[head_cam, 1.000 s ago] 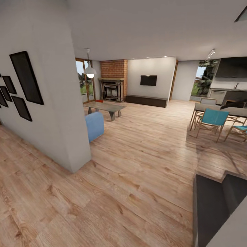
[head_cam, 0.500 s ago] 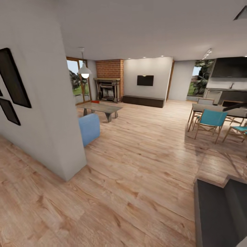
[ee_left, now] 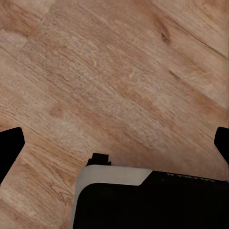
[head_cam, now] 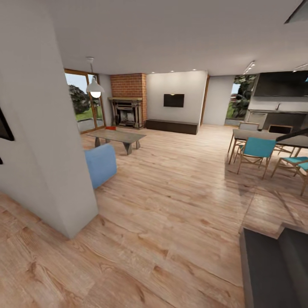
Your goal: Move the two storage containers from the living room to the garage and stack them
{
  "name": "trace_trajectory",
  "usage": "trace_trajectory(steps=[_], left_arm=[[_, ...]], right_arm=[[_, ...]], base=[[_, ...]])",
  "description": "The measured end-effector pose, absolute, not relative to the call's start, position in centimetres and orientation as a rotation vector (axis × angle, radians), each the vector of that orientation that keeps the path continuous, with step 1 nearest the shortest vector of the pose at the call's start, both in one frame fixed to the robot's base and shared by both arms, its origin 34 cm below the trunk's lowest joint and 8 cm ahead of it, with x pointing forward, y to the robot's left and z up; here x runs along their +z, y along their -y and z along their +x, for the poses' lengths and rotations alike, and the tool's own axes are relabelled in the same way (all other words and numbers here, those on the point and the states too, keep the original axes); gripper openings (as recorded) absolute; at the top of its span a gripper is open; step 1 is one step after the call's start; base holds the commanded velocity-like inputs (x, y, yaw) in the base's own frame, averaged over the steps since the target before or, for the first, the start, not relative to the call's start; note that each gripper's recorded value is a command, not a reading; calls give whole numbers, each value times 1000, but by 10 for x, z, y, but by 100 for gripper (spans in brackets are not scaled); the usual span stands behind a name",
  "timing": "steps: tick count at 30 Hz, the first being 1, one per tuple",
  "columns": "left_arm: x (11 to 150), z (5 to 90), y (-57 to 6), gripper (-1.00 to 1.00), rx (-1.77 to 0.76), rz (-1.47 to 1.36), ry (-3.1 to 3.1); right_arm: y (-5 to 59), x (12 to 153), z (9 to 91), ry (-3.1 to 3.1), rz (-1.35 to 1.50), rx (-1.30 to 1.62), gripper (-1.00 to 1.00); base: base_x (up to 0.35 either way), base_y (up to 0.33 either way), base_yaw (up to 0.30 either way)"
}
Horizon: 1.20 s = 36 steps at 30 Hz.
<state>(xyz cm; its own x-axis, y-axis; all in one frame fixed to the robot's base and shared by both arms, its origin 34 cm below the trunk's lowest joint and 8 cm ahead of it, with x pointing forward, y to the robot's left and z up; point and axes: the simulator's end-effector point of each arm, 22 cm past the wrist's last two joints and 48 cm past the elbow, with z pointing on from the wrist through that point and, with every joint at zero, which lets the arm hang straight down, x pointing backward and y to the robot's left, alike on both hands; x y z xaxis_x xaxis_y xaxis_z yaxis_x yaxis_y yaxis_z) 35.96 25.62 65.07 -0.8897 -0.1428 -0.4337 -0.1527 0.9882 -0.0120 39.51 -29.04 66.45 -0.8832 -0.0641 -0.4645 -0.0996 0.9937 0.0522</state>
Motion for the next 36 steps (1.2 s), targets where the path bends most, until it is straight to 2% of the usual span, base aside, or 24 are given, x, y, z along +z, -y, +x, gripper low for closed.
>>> trace_trajectory(steps=[36], left_arm=[[652,362,-267,100,46,-192,-2675]], right_arm=[[291,666,399,-2648,-103,103,100]], base=[[326,0,0]])
